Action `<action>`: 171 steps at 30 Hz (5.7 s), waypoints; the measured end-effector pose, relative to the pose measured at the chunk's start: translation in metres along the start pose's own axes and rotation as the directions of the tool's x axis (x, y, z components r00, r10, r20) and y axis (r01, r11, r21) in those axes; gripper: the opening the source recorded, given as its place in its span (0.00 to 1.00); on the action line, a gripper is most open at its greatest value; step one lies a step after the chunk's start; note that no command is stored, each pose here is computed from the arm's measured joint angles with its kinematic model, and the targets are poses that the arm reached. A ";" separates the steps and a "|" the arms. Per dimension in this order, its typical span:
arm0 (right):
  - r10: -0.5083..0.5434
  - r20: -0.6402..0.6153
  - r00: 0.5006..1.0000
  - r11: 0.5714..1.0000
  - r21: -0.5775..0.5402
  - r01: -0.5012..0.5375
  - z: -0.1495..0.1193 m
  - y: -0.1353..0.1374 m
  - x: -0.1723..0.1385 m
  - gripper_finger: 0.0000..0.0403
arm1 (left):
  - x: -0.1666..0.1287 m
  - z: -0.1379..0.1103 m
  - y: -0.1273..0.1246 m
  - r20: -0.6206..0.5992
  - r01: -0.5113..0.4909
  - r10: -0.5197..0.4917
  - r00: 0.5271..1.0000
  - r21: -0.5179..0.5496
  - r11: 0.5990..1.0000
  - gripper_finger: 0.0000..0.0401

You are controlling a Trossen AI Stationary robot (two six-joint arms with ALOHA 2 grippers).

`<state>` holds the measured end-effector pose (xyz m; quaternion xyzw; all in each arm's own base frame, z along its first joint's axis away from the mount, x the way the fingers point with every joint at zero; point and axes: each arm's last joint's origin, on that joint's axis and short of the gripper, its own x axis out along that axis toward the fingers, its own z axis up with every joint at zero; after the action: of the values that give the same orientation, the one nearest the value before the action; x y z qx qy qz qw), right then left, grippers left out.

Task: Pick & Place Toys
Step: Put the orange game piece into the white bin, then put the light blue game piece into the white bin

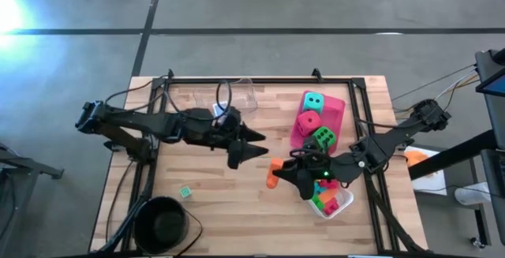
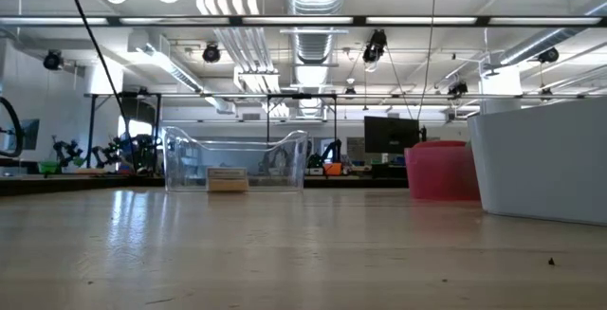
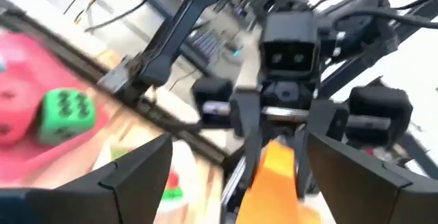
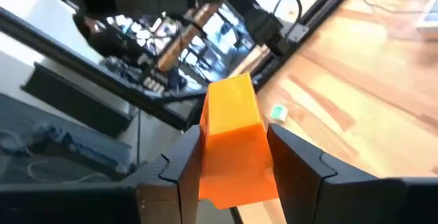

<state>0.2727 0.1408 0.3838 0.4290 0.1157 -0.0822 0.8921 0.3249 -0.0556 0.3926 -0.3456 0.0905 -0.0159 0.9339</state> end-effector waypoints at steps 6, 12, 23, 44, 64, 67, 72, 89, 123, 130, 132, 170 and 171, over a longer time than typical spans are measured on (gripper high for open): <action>-0.067 -0.106 0.992 0.996 -0.058 0.061 -0.002 -0.010 -0.007 0.34 | -0.030 -0.003 0.006 -0.147 -0.138 0.131 0.980 -0.045 0.989 0.85; -0.206 -0.254 0.945 0.976 -0.118 0.181 -0.002 -0.029 -0.024 0.34 | -0.054 -0.023 0.026 -0.389 -0.413 0.359 0.848 -0.063 0.908 0.85; -0.533 -0.431 0.728 0.845 -0.225 0.485 -0.013 -0.069 -0.046 0.34 | -0.075 -0.055 0.058 -0.578 -0.729 0.592 0.562 -0.007 0.685 0.85; -0.617 -0.581 0.531 0.756 -0.248 0.606 -0.069 -0.139 -0.031 0.34 | -0.072 -0.109 0.094 -0.756 -0.779 0.503 0.418 -0.013 0.627 0.85; -0.591 -0.673 0.444 0.760 -0.281 0.586 -0.096 -0.154 -0.015 0.34 | -0.070 -0.108 0.093 -0.744 -0.772 0.505 0.437 -0.023 0.635 0.85; -0.594 -0.689 0.415 0.756 -0.302 0.580 -0.100 -0.156 -0.012 0.34 | -0.070 -0.108 0.093 -0.744 -0.772 0.505 0.437 -0.023 0.635 0.85; -0.605 -0.692 0.393 0.748 -0.324 0.579 -0.103 -0.159 -0.010 0.34 | -0.070 -0.108 0.093 -0.744 -0.772 0.505 0.437 -0.023 0.635 0.85; -0.608 -0.690 0.392 0.752 -0.344 0.562 -0.104 -0.159 -0.009 0.34 | -0.072 -0.121 0.104 -0.775 -0.806 0.496 0.392 -0.031 0.591 0.85; -0.590 -0.693 0.415 0.783 -0.365 0.504 -0.093 -0.145 -0.013 0.77 | -0.077 -0.147 0.083 -0.843 -0.746 0.419 0.338 0.031 0.665 0.85; -0.581 -0.662 0.474 0.809 -0.403 0.428 -0.075 -0.118 -0.015 0.78 | -0.063 -0.152 0.081 -0.861 -0.750 0.437 0.259 0.105 0.653 0.85; -0.579 -0.649 0.494 0.812 -0.408 0.417 -0.070 -0.111 -0.015 0.78 | -0.059 -0.156 0.080 -0.868 -0.749 0.441 0.228 0.133 0.649 0.85; -0.666 -0.538 0.517 0.728 -0.618 0.296 -0.077 -0.106 -0.032 0.78 | -0.044 -0.225 0.120 -0.881 -0.729 0.431 -0.196 0.425 0.537 0.85; -0.662 -0.540 0.520 0.731 -0.618 0.290 -0.078 -0.104 -0.032 0.78 | -0.045 -0.226 0.121 -0.884 -0.730 0.426 -0.194 0.420 0.539 0.85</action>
<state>0.2054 0.1388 0.2677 0.1527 0.5943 -0.1233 0.7799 0.2357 -0.1045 0.1532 -0.2781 0.7956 0.2211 0.4907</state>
